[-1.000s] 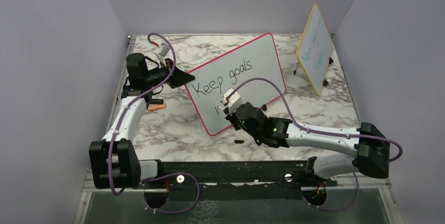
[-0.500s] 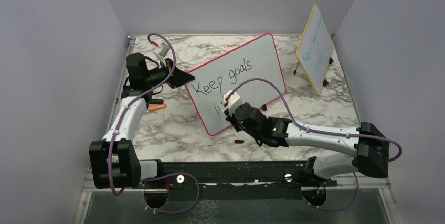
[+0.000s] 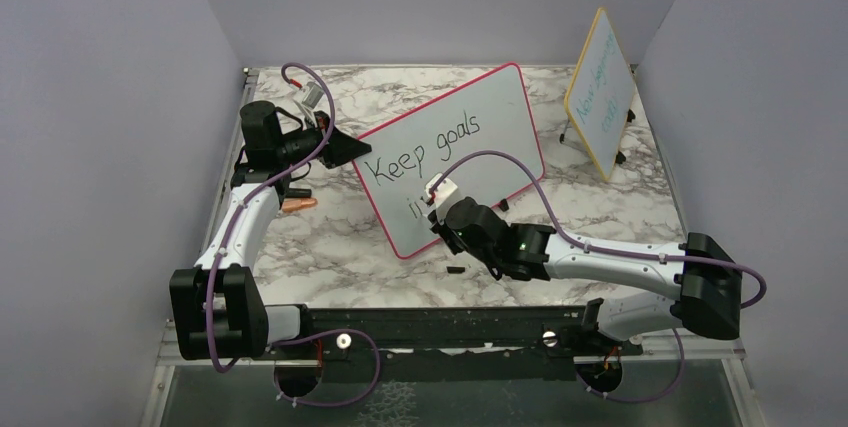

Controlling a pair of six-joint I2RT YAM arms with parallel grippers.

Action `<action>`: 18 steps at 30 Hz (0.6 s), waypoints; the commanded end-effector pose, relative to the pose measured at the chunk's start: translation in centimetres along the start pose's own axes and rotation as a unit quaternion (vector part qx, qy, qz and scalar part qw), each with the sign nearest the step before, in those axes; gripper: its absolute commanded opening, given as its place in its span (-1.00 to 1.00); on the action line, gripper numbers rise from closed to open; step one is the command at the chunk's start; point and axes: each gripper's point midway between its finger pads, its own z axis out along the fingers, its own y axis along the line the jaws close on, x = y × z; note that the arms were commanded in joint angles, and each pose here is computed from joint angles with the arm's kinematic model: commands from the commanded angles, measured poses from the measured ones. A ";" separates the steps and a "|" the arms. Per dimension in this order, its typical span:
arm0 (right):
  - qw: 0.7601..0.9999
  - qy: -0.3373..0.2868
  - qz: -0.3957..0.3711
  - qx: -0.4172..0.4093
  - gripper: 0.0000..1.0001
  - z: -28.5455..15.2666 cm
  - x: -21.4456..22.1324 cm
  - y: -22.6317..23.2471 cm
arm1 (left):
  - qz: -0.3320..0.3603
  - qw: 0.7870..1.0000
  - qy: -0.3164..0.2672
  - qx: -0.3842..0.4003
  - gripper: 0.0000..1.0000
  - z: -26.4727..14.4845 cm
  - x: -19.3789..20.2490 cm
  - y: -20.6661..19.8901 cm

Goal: Write a sentence on the whiteboard

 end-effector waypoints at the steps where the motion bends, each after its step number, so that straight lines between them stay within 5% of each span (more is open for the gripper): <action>1: 1.000 0.003 0.004 -0.005 -0.99 0.2 -0.1 0.3 | -0.013 0.999 0.026 -0.035 -1.00 0.6 2.5 1.9; 18: 0.998 -0.052 0.014 0.026 -0.99 0.4 -3.1 -0.8 | -0.013 0.999 0.027 -0.034 -1.00 0.5 2.5 1.9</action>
